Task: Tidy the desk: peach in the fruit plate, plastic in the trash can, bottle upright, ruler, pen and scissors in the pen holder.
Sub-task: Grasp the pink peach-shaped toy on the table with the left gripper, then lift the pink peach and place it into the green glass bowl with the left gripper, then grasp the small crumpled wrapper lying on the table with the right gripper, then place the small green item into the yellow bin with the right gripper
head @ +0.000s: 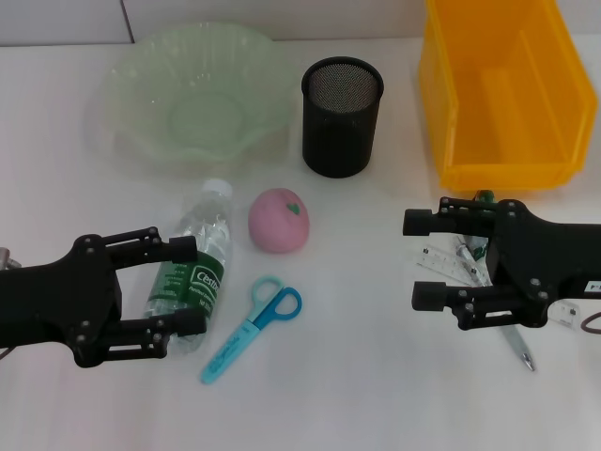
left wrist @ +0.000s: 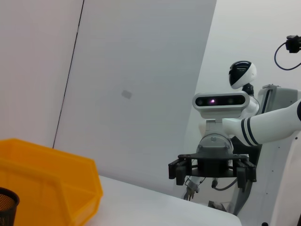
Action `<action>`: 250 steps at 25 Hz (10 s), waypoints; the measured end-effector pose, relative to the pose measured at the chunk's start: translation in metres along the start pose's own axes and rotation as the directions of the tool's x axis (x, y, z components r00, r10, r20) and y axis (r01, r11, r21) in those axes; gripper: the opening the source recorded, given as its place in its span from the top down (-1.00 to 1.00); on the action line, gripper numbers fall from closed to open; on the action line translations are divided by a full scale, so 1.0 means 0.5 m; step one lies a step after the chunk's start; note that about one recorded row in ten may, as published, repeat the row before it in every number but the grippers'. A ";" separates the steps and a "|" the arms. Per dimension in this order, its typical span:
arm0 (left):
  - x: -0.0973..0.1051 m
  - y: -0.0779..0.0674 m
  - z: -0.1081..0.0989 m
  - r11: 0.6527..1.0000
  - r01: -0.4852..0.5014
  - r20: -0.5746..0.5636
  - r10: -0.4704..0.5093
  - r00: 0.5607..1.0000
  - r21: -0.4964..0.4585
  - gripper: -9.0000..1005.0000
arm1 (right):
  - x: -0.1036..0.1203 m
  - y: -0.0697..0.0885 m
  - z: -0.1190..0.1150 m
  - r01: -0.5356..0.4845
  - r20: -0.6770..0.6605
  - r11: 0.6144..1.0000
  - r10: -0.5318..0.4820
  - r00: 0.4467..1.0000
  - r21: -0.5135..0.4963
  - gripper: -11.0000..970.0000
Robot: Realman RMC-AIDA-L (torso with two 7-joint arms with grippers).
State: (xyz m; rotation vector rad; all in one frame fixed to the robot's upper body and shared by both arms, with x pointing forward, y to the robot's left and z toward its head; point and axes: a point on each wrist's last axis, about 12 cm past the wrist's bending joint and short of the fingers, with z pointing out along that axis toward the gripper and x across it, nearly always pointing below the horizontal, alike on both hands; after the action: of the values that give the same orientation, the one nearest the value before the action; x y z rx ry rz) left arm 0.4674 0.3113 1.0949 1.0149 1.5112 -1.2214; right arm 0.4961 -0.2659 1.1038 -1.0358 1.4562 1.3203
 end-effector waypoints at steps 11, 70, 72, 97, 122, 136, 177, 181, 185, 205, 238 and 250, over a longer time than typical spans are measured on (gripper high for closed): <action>-0.003 0.002 0.005 1.000 -0.003 0.002 0.003 1.000 0.008 -0.54 | 0.003 0.001 0.001 -0.004 -0.002 1.000 0.004 1.000 0.003 -0.74; -0.145 0.172 0.375 0.919 -0.370 -0.822 0.102 0.560 -0.138 -0.53 | 0.140 0.062 -0.088 -0.117 0.077 0.927 0.096 0.992 0.356 -0.73; -0.141 0.172 0.377 0.916 -0.377 -0.822 0.107 0.560 -0.138 -0.53 | 0.141 0.062 -0.087 -0.119 0.079 0.927 0.097 0.992 0.355 -0.73; -0.245 0.132 0.294 0.818 -0.471 -0.620 0.188 0.762 -0.331 0.82 | 0.145 0.068 -0.092 -0.127 0.087 0.922 0.103 0.991 0.366 -0.72; -0.247 0.280 0.175 0.720 -0.047 -0.233 -0.163 0.959 -0.693 -0.01 | 0.140 0.062 -0.085 -0.136 0.107 0.924 0.104 0.989 0.357 -0.72; -0.143 0.121 0.170 0.997 0.007 -0.378 -0.034 0.925 -0.074 -0.65 | -0.075 0.054 -0.185 -0.215 -0.041 0.893 0.251 0.967 0.396 -0.71; -0.082 0.119 0.177 0.994 0.088 -0.369 -0.106 0.923 -0.066 -0.65 | -0.119 -0.159 0.052 -0.072 -0.393 0.535 0.699 0.597 0.842 -0.70; -0.076 0.117 0.173 0.993 0.097 -0.363 -0.117 0.925 -0.073 -0.65 | -0.108 -0.173 0.060 -0.082 -0.381 0.529 0.702 0.601 0.845 -0.70; -0.073 0.116 0.171 0.992 0.101 -0.362 -0.122 0.924 -0.078 -0.65 | -0.099 -0.180 0.068 -0.112 -0.366 0.533 0.703 0.610 0.839 -0.70; -0.076 0.122 0.169 0.992 0.089 -0.363 -0.116 0.925 -0.091 -0.65 | -0.090 -0.178 0.079 -0.115 -0.403 0.589 0.668 0.625 0.800 0.46; -0.094 0.124 0.181 0.992 0.102 -0.336 -0.122 0.934 -0.076 -0.65 | -0.251 -0.176 -0.079 -0.157 -0.053 0.589 0.323 0.945 0.793 0.81; -0.108 0.123 0.153 0.992 0.107 -0.324 -0.123 0.938 -0.068 -0.65 | -0.189 -0.186 -0.098 -0.236 0.145 0.679 0.189 0.971 0.695 0.54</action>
State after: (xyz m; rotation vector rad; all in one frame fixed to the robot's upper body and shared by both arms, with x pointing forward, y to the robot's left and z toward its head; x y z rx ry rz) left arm 0.5509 0.2438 1.1262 1.1525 1.8722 -1.1272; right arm 0.6063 -0.3209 1.1732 -0.3063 1.8602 0.7827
